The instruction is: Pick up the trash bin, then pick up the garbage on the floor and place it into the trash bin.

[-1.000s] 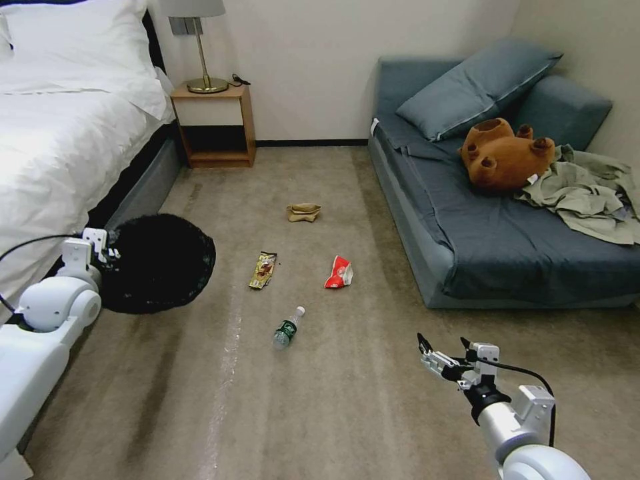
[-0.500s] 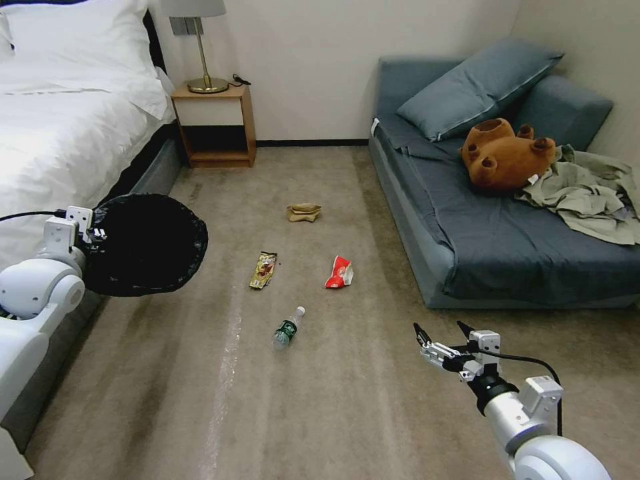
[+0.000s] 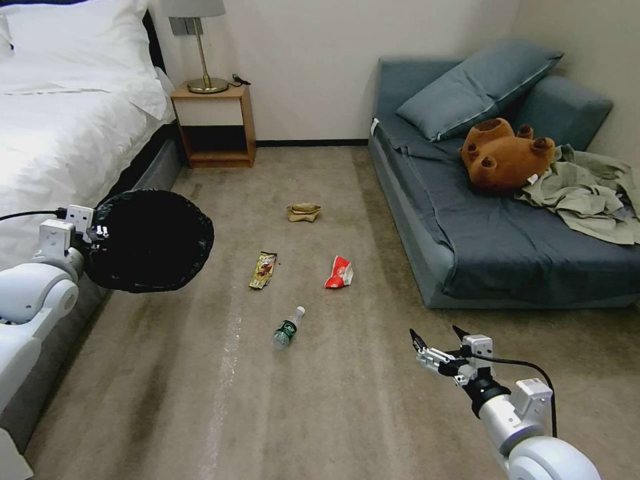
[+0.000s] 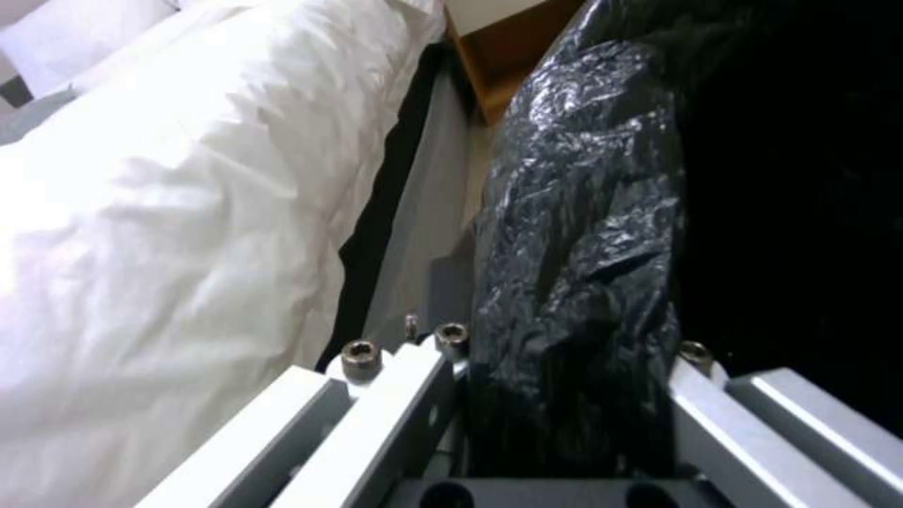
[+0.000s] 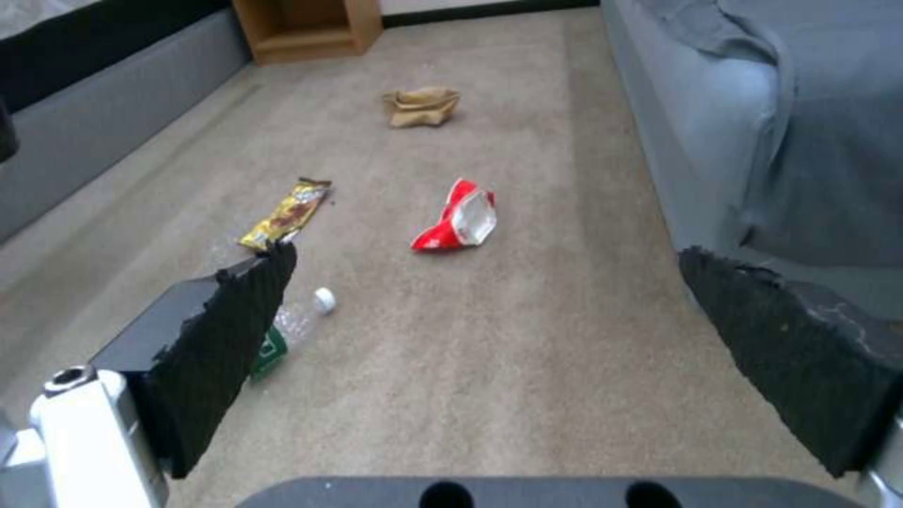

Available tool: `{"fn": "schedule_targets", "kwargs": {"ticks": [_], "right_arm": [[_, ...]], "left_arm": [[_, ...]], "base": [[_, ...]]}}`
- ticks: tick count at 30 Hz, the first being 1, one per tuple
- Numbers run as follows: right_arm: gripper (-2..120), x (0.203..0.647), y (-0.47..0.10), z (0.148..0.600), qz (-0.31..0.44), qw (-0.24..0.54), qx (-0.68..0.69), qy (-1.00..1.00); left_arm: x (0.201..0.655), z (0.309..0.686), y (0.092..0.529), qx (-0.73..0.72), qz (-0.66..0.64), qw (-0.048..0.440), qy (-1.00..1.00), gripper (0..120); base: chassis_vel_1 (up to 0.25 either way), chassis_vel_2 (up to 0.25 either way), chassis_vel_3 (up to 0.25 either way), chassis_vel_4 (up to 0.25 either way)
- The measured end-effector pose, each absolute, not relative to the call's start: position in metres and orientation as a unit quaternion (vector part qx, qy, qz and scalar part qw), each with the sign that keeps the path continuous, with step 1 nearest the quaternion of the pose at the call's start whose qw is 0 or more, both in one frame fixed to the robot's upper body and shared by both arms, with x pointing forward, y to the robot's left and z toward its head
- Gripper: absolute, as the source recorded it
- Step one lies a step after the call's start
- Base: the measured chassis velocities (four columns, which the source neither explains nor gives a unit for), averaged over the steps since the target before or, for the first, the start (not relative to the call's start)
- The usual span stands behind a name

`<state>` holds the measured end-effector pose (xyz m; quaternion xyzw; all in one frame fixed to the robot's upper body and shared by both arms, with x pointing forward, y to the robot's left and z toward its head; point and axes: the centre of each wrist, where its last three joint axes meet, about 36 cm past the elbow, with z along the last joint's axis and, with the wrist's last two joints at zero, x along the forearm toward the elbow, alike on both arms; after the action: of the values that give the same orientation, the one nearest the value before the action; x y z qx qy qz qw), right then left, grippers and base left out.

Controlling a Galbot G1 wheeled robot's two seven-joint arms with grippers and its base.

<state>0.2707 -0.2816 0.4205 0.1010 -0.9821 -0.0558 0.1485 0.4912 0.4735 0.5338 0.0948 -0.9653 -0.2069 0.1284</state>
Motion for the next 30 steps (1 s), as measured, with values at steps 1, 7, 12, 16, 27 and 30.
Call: {"fn": "schedule_targets", "kwargs": {"ticks": [1,7,12,16,27,30], "right_arm": [[100,0.27,-0.281,0.42,-0.057,0.149,0.101,-0.982],[100,0.269,-0.278,0.416,-0.062,0.153,0.1,-0.981],[100,0.268,-0.275,0.414,-0.067,0.153,0.1,-0.981],[100,0.267,-0.274,0.412,-0.068,0.153,0.1,-0.981],[100,0.263,-0.273,0.408,-0.07,0.15,0.101,-0.981],[100,0.261,-0.272,0.406,-0.071,0.152,0.1,-0.981]], "left_arm": [[0.491,0.533,0.476,0.095,-0.208,0.129,-0.965,4],[0.491,0.53,0.483,0.096,-0.21,0.13,-0.964,4],[0.491,0.529,0.488,0.097,-0.211,0.13,-0.964,4],[0.49,0.528,0.492,0.096,-0.213,0.128,-0.964,4],[0.486,0.523,0.498,0.096,-0.215,0.13,-0.963,4],[0.483,0.519,0.498,0.095,-0.215,0.131,-0.963,4]], "base": [[0.0,0.0,0.0,0.0],[0.0,0.0,0.0,0.0],[0.0,0.0,0.0,0.0],[0.0,0.0,0.0,0.0],[0.0,0.0,0.0,0.0],[0.0,0.0,0.0,0.0]]}}
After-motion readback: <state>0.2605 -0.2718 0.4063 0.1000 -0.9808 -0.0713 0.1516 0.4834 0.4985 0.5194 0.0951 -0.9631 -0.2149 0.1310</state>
